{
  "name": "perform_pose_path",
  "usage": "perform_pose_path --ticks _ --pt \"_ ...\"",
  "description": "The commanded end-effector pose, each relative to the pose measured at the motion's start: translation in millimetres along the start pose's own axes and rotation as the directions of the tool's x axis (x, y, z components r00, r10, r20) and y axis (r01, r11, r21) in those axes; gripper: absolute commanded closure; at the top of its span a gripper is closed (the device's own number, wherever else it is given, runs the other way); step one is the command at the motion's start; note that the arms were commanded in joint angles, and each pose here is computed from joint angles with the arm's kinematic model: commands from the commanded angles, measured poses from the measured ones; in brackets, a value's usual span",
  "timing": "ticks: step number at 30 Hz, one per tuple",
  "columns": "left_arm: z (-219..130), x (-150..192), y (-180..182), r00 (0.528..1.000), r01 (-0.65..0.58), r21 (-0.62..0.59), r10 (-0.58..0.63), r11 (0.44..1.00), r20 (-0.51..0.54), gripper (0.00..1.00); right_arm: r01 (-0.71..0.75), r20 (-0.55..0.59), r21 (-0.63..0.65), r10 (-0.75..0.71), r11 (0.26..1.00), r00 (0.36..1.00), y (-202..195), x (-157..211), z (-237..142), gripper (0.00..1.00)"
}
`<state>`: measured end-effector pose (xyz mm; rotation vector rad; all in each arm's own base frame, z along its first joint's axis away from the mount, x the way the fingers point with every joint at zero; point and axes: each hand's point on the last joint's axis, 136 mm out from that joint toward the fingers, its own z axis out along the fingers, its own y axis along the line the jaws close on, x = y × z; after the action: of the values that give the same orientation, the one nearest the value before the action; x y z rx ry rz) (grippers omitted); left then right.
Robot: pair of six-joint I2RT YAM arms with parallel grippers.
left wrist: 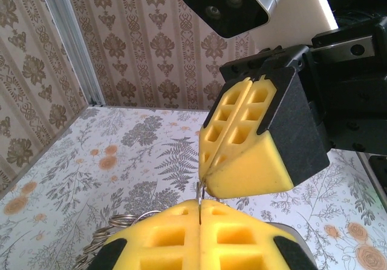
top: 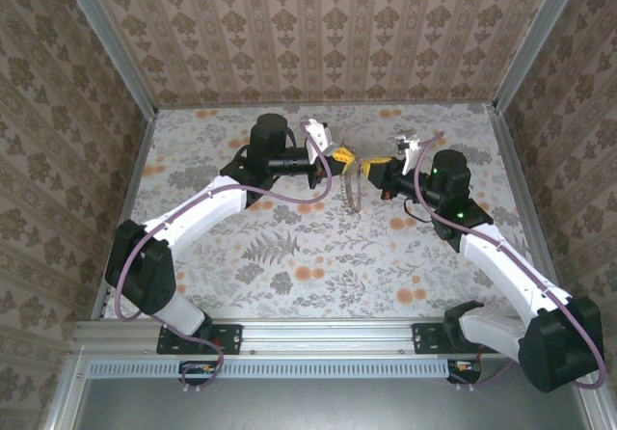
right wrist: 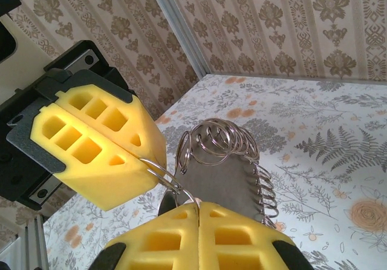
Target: Put the keys on the keyring
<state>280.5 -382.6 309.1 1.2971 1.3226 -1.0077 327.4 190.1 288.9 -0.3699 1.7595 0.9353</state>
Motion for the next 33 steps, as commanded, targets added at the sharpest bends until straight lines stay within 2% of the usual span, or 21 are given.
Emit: perform_pose_path --ticks 1,12,23,31,32,33 --pt "-6 -32 -10 0.994 -0.071 0.018 0.069 0.997 0.082 1.0 -0.003 0.0 0.025 0.003 1.0 1.0 -9 3 2 1.0" --pt "-6 -36 -5 0.992 -0.064 -0.004 0.064 0.998 0.109 1.0 -0.037 -0.021 -0.116 0.035 0.993 0.999 11 3 7 1.0" --pt "-1 -30 -1 0.992 -0.026 -0.012 0.027 1.0 0.125 1.0 -0.049 -0.011 -0.205 0.047 0.978 0.999 33 -9 13 1.0" --pt "-2 -29 6 0.989 0.0 -0.058 0.009 0.998 0.147 1.0 -0.052 -0.018 -0.153 0.05 0.987 0.999 28 -6 12 1.0" --pt "-3 -28 6 0.989 0.004 -0.064 0.006 0.998 0.15 1.0 -0.058 -0.019 -0.139 0.056 0.989 0.998 25 -5 11 0.99" --pt "-3 -27 8 0.989 0.009 -0.072 0.002 0.997 0.15 1.0 -0.061 -0.02 -0.128 0.059 0.99 0.998 23 -5 10 0.91"
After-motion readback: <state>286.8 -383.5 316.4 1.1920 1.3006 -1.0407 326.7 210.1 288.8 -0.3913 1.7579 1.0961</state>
